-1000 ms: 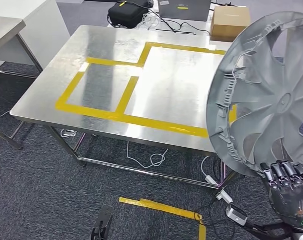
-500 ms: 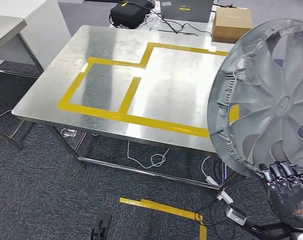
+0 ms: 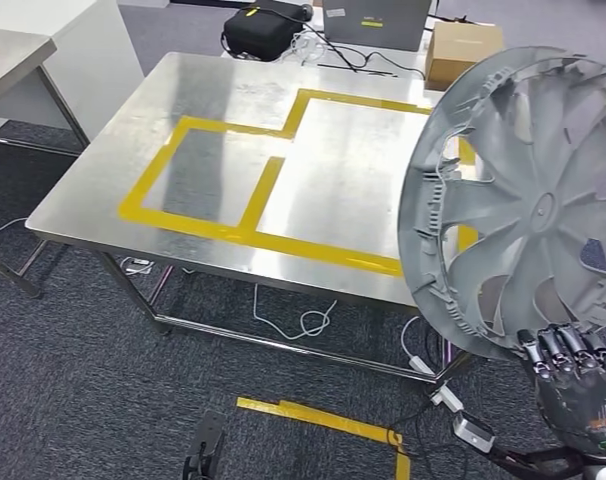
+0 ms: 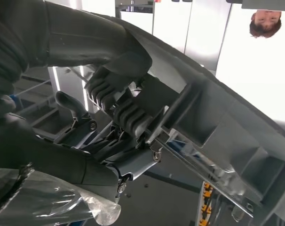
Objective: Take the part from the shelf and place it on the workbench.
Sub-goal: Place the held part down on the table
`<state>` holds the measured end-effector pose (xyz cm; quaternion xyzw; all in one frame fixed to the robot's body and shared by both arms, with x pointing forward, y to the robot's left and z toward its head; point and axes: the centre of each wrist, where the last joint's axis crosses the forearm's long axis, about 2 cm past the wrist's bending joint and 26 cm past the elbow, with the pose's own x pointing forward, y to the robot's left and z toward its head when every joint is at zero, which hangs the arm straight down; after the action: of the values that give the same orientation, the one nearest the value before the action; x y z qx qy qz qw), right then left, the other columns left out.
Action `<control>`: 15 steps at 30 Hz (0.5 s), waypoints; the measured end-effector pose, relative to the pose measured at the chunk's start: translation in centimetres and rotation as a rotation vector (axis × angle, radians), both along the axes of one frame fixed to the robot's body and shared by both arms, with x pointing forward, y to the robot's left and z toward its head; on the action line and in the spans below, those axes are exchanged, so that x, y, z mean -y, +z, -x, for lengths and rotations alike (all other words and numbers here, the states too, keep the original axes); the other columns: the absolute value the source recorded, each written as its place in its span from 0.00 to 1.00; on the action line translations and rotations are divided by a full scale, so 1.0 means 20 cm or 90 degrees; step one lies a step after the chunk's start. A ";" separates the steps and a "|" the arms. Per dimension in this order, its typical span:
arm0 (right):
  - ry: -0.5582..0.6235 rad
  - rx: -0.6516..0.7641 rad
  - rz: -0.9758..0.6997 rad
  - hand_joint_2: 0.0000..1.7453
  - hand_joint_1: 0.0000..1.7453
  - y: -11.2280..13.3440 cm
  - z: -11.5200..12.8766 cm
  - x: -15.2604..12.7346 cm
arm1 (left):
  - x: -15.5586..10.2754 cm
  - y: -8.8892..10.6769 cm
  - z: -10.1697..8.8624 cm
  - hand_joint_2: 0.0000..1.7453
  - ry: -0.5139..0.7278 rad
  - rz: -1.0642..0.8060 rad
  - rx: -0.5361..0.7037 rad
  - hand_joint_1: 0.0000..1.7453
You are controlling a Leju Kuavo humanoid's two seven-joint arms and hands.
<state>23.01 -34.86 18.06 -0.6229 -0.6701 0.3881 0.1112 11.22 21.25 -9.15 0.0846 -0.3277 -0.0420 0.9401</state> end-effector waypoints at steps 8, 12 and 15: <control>0.003 -0.006 0.001 1.00 1.00 -0.01 0.00 0.00 | -0.02 0.00 0.00 0.00 0.005 -0.007 0.000 0.00; 0.005 -0.006 0.001 1.00 1.00 -0.01 0.00 -0.01 | -0.02 -0.01 0.01 0.00 0.006 -0.007 -0.002 0.00; 0.005 -0.008 0.001 1.00 1.00 -0.02 0.00 -0.01 | -0.02 -0.01 0.01 0.00 0.007 -0.005 -0.001 0.00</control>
<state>23.04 -34.68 17.76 -0.6176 -0.6717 0.3930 0.1133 10.95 21.72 -9.28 0.0902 -0.3261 -0.0383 0.9402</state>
